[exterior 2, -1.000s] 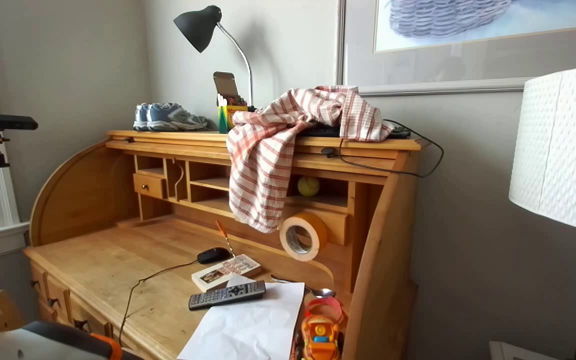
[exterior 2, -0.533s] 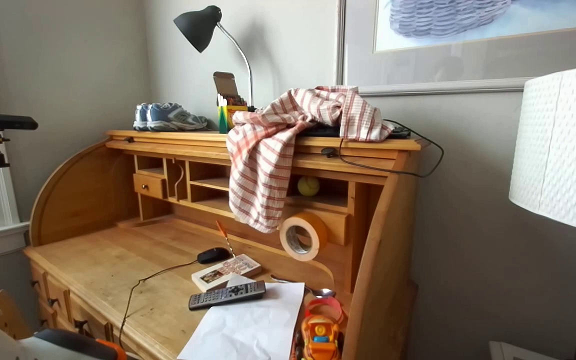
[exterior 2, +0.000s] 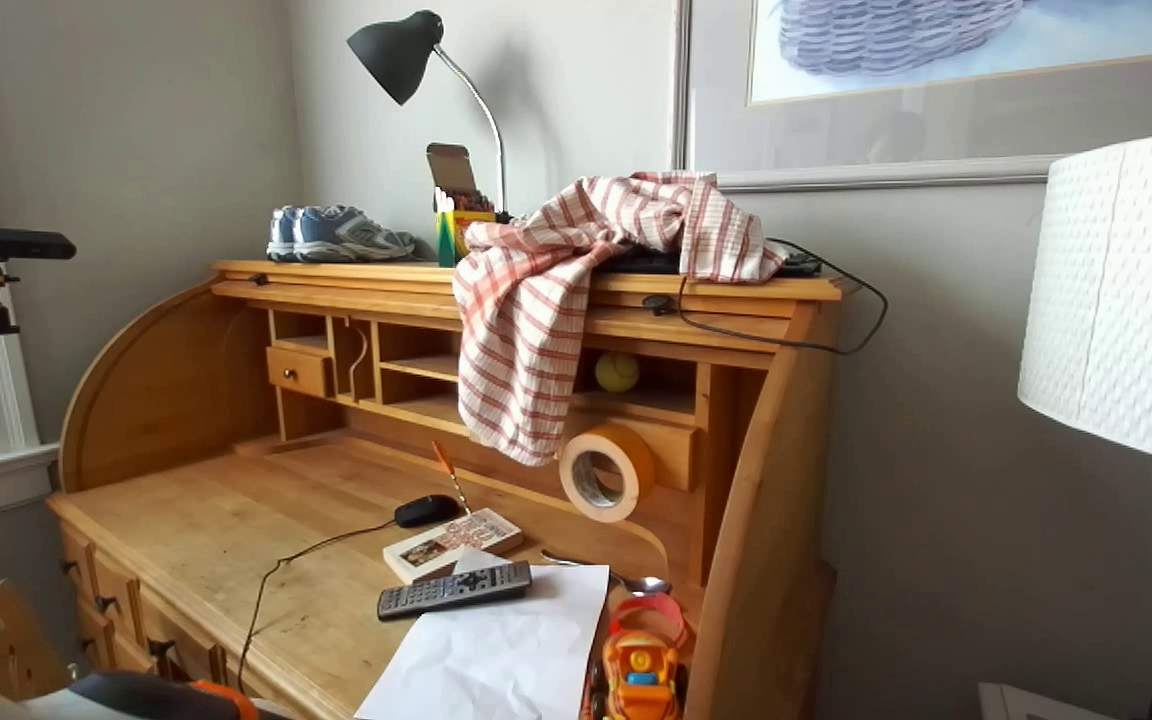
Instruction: Put the hat on the top of the desk
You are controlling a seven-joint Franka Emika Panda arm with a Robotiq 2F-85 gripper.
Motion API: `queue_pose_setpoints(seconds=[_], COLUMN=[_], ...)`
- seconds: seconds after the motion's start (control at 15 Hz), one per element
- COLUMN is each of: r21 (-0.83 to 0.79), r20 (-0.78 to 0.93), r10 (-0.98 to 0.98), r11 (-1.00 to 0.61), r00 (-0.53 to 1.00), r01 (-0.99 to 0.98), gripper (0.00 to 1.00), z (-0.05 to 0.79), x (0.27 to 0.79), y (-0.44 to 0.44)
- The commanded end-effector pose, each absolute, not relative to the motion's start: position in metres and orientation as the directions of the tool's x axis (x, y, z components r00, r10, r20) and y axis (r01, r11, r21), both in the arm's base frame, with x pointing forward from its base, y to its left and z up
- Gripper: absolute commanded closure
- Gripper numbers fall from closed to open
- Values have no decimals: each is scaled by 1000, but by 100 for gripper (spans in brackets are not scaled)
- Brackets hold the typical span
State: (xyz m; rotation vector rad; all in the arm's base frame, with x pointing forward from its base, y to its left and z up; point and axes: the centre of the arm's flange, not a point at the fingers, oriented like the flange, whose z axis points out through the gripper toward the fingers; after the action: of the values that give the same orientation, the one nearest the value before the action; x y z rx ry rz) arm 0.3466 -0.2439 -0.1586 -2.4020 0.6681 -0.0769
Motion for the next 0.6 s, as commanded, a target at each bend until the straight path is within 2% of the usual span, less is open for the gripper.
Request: queue_pose_setpoints(seconds=[0.0, 0.53], r21=[-626, -634], r20=[-100, -43], r10=[-449, -362], r11=[-665, -710], r00=[888, 931], r01=[-407, -306], gripper=[0, 0], z=[-182, -206], x=[353, 369], y=[-229, -198])
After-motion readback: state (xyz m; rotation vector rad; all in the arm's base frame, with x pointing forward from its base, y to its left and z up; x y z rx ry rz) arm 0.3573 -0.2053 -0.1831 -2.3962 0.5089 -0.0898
